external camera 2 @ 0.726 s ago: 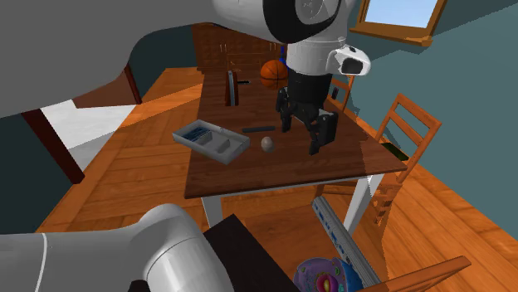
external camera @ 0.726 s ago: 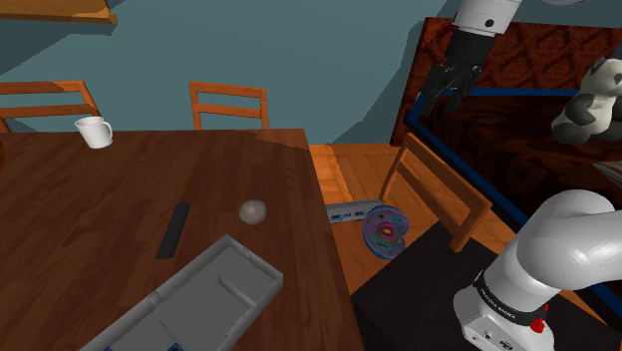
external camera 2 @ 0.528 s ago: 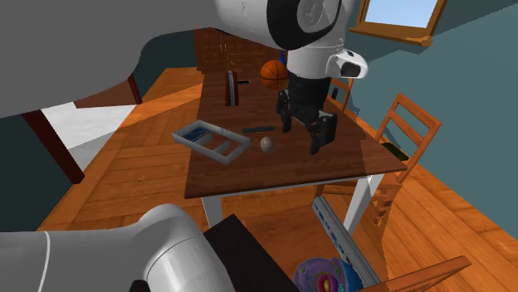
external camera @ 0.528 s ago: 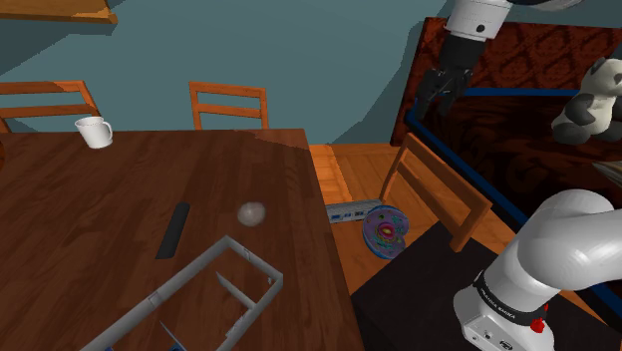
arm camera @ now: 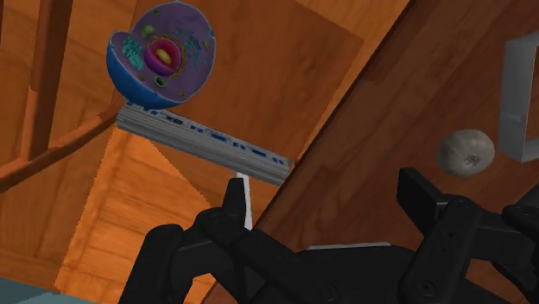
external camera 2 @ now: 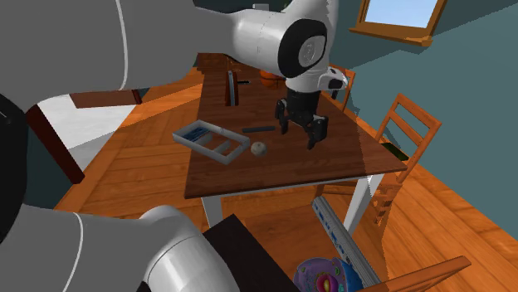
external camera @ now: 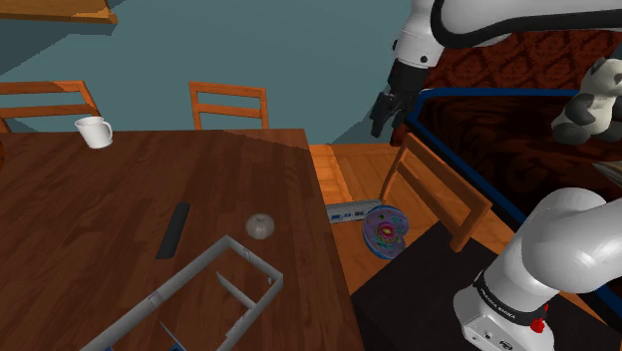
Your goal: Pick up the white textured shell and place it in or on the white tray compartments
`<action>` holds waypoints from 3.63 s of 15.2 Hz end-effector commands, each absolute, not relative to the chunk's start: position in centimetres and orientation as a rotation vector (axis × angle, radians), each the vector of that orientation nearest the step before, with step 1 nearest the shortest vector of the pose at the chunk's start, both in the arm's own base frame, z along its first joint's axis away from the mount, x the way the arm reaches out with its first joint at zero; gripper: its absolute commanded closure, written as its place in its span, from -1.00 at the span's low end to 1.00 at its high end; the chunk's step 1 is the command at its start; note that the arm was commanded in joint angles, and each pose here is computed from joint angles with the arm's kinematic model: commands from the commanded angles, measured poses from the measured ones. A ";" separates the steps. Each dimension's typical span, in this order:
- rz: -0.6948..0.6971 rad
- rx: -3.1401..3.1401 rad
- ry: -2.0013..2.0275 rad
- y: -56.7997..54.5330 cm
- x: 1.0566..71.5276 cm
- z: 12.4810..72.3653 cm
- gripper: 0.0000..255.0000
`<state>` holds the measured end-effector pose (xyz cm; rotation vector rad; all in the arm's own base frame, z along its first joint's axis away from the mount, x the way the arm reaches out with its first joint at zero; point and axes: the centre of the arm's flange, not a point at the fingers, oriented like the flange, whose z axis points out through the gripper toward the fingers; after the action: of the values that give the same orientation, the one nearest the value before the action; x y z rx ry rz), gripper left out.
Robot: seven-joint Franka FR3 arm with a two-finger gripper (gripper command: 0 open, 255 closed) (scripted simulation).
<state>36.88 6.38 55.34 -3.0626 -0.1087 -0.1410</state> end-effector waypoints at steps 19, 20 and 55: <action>-0.293 -2.961 -0.793 24.8 48.3 42.1 -1.00; -0.300 -2.952 -0.826 25.9 48.7 41.4 -1.00; -0.361 -2.853 -1.120 35.9 52.1 31.9 1.00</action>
<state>52.09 35.90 31.86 -2.8533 -1.1196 -0.3610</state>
